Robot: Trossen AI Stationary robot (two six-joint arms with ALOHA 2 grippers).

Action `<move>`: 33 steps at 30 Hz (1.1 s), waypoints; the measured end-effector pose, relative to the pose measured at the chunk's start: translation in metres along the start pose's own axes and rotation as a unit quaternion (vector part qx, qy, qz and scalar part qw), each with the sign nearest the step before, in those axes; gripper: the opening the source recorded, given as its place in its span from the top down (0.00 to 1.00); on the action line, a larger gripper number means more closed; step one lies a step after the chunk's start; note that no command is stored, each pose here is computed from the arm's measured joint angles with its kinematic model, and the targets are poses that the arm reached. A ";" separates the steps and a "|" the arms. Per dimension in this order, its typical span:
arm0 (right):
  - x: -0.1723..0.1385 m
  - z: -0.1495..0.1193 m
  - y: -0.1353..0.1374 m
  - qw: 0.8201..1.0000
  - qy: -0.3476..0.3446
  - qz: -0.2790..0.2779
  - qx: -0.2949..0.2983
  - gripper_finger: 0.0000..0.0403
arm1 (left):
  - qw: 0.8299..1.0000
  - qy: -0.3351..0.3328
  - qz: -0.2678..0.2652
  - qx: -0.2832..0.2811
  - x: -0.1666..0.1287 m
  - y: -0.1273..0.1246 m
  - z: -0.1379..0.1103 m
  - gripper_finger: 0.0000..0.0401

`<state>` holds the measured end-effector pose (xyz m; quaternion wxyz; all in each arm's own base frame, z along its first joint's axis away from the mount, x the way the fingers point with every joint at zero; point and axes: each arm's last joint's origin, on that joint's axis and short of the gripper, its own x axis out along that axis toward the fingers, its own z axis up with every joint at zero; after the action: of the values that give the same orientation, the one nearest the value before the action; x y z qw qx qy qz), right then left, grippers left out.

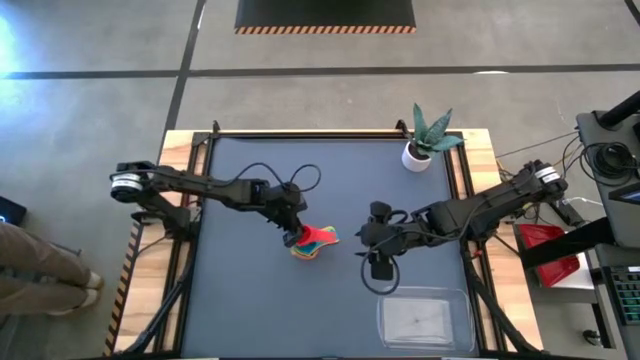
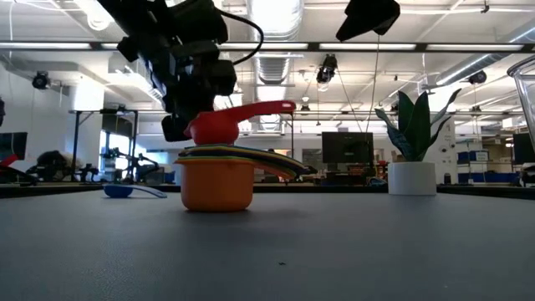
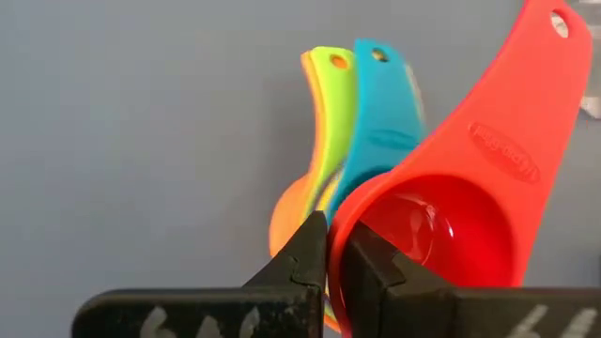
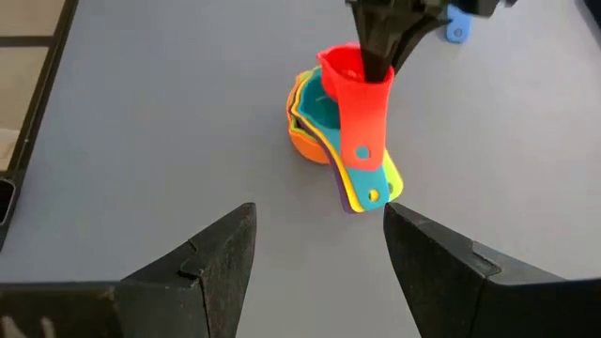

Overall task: Nest measuring cups in basket
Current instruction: Stack the red measuring cup on top of the light blue measuring cup, then stack the blue measuring cup on top of the red measuring cup

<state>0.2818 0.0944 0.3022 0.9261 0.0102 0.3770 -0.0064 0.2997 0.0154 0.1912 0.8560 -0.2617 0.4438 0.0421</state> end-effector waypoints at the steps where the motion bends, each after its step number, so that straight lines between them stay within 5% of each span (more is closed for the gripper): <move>1: 0.000 0.000 0.000 1.000 -0.003 -0.001 0.000 0.44 | 1.000 0.000 0.005 -0.001 0.001 0.001 0.000 1.00; 16: 0.002 -0.001 0.000 1.000 0.001 -0.003 -0.001 0.44 | 1.000 0.007 0.006 -0.005 0.006 -0.001 -0.003 0.75; 33: 0.002 -0.001 0.000 1.000 0.001 -0.003 -0.001 0.44 | 0.997 0.012 0.000 0.071 -0.011 -0.016 -0.010 0.53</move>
<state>0.2826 0.0944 0.3001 0.9259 0.0080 0.3777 -0.0088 0.2906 -0.0014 0.2017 0.8673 -0.2007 0.4555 0.0071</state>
